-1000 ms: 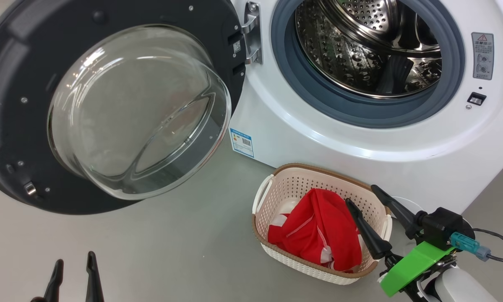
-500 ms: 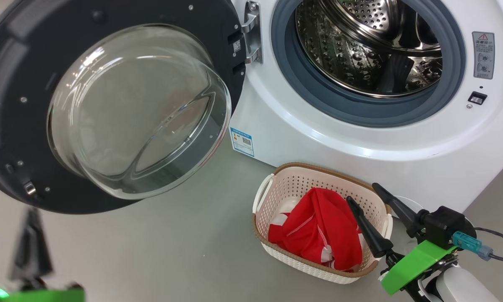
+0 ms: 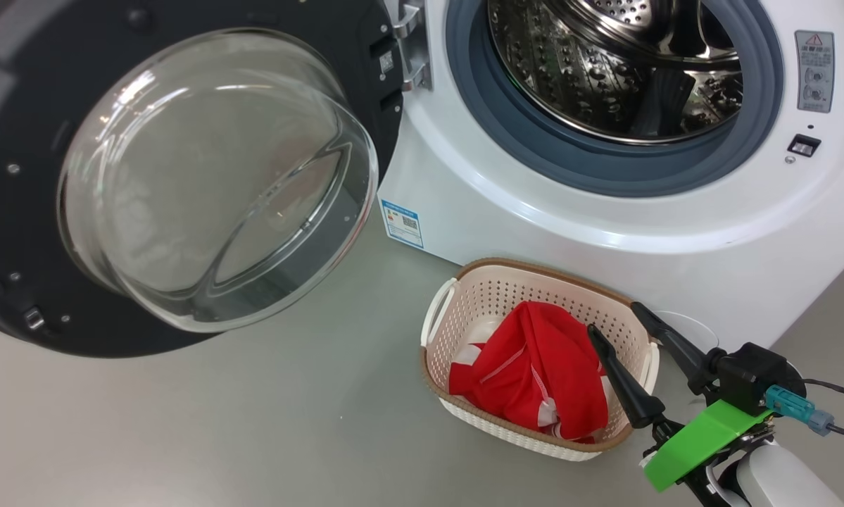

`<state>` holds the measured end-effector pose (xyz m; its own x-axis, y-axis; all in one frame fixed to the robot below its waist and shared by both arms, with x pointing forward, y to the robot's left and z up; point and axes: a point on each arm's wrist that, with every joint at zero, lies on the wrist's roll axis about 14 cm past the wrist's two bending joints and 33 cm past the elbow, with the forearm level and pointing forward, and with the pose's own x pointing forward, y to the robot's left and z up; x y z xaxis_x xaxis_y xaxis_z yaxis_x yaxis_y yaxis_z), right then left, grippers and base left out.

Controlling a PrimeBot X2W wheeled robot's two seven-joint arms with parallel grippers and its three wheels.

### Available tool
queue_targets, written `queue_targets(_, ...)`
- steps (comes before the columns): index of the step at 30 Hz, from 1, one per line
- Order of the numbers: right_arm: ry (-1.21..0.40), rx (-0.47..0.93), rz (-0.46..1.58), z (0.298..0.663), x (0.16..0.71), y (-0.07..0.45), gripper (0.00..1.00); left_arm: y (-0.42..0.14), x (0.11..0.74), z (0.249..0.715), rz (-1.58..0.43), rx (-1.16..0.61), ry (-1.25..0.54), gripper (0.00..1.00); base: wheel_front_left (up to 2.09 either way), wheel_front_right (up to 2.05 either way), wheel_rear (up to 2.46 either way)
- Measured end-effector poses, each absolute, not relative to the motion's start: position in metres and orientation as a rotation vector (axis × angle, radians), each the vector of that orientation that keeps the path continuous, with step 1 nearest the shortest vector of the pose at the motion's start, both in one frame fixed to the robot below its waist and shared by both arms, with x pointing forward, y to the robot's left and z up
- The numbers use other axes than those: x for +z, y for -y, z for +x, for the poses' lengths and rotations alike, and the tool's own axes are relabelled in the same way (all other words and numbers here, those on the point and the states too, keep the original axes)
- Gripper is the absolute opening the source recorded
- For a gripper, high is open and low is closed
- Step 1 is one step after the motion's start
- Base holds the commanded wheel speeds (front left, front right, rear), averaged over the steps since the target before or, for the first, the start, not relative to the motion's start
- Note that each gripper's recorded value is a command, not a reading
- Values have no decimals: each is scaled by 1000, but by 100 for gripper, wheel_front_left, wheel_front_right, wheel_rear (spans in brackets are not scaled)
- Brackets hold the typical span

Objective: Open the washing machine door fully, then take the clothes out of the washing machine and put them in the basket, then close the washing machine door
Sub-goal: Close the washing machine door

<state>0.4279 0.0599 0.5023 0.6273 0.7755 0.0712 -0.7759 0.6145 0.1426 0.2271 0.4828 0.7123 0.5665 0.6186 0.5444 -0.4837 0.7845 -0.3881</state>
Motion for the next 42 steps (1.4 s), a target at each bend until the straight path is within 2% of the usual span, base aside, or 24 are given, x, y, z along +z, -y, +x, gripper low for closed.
queue_targets(4, -8, 889, 164, 429, 498, -57, 100, -510, 714, 234, -291, 676, 681, 0, 0, 0, 0)
queue_targets(9, -27, 884, 161, 431, 489, -53, 100, -545, 704, 246, -491, 711, 600, 0, 0, 0, 0)
queue_targets(15, -27, 883, 152, 440, 485, -51, 100, -563, 672, 267, -736, 711, 411, 0, 0, 0, 0)
queue_targets(22, -44, 888, 148, 443, 476, -49, 100, -555, 634, 293, -877, 665, 135, 0, 0, 0, 0)
queue_targets(32, -47, 879, 142, 456, 469, -44, 100, -532, 601, 323, -974, 592, -80, 0, 0, 0, 0)
queue_targets(42, -59, 885, 136, 456, 463, -45, 100, -511, 590, 332, -1058, 490, -195, 0, 0, 0, 0)
